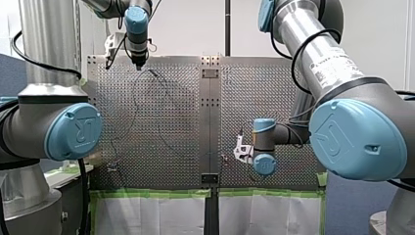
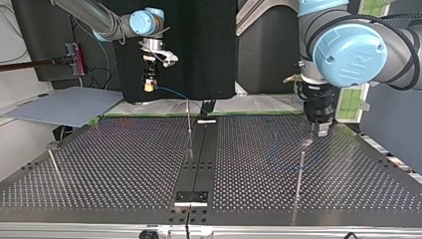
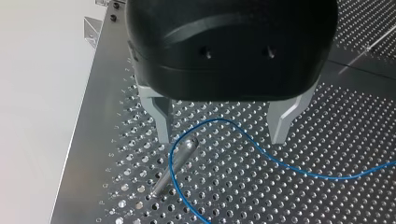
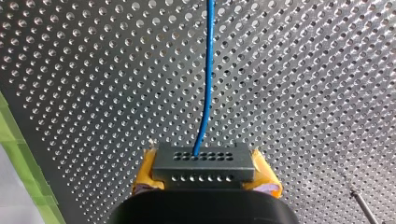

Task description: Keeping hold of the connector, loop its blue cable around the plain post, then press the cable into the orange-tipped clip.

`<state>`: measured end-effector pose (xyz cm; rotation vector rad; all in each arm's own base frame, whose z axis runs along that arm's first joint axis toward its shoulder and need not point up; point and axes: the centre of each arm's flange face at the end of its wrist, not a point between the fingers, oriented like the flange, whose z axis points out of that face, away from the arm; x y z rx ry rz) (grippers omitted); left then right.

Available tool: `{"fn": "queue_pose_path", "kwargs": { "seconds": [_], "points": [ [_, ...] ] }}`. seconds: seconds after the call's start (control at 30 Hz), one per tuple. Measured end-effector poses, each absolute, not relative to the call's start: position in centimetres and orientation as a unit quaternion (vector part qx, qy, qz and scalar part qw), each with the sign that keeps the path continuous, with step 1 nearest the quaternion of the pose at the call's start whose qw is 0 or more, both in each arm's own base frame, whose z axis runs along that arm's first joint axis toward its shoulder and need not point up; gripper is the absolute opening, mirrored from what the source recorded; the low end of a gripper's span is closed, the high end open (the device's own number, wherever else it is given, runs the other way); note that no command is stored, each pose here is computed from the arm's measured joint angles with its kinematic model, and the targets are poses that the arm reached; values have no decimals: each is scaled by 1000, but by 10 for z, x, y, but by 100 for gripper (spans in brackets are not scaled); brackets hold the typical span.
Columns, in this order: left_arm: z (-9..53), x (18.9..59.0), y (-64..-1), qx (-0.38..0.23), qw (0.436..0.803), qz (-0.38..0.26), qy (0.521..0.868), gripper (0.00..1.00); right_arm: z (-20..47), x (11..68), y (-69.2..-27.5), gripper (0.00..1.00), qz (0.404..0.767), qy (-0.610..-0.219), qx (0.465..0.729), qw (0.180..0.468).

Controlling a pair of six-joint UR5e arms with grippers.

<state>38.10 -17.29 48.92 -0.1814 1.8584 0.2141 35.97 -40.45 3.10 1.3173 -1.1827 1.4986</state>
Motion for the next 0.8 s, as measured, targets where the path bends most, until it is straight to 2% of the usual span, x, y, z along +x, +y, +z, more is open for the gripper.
{"fn": "queue_pose_path", "kwargs": {
  "seconds": [0.2,0.53,0.8],
  "points": [
    [490,381,-178,-61,595,92,796,100,31,360,-404,0,592,-467,521,400],
    [492,384,-205,-21,625,57,778,100,31,360,-404,0,591,-468,522,399],
    [470,403,-233,-3,634,47,772,100,32,361,-404,0,596,-465,518,401]
  ]
}}
